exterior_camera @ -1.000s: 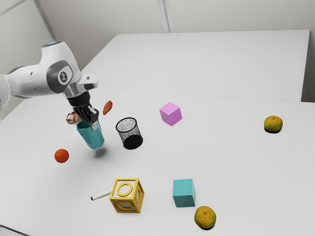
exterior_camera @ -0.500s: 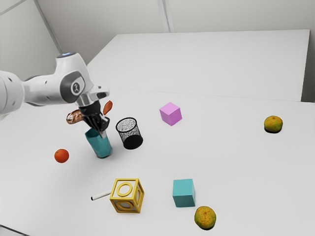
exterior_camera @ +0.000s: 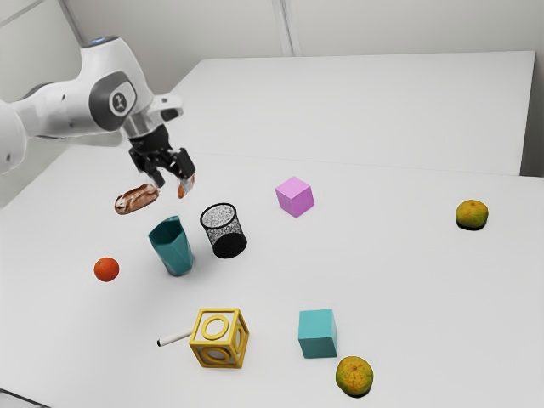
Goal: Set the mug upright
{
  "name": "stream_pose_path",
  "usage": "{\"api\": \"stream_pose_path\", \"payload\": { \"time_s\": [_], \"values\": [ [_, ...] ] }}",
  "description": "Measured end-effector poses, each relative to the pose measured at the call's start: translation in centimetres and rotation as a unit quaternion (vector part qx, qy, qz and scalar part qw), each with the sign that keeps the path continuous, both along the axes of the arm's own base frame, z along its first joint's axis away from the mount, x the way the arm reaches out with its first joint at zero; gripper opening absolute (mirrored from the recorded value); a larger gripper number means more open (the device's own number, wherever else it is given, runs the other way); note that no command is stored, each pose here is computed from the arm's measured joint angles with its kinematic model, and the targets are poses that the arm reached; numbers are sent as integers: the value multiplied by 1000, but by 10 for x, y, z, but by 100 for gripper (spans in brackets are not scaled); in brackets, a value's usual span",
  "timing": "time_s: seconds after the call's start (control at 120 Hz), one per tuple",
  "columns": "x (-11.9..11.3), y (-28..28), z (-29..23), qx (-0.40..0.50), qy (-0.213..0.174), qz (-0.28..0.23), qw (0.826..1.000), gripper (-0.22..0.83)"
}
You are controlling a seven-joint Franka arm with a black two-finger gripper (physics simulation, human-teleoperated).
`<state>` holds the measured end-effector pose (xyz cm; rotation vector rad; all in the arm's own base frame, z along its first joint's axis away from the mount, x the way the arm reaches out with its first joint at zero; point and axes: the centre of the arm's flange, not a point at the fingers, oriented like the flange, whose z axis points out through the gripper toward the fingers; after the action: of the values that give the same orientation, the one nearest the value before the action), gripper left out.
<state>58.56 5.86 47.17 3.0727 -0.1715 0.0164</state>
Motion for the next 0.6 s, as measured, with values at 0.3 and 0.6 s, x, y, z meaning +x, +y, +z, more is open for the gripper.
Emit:
{"api": "stream_pose_path", "payload": {
  "time_s": [0.3, 0.6],
  "values": [
    [34, 5, 106, 3, -43, 1, 999, 59],
    [24, 7, 107, -2, -5, 6, 1000, 61]
  ]
}}
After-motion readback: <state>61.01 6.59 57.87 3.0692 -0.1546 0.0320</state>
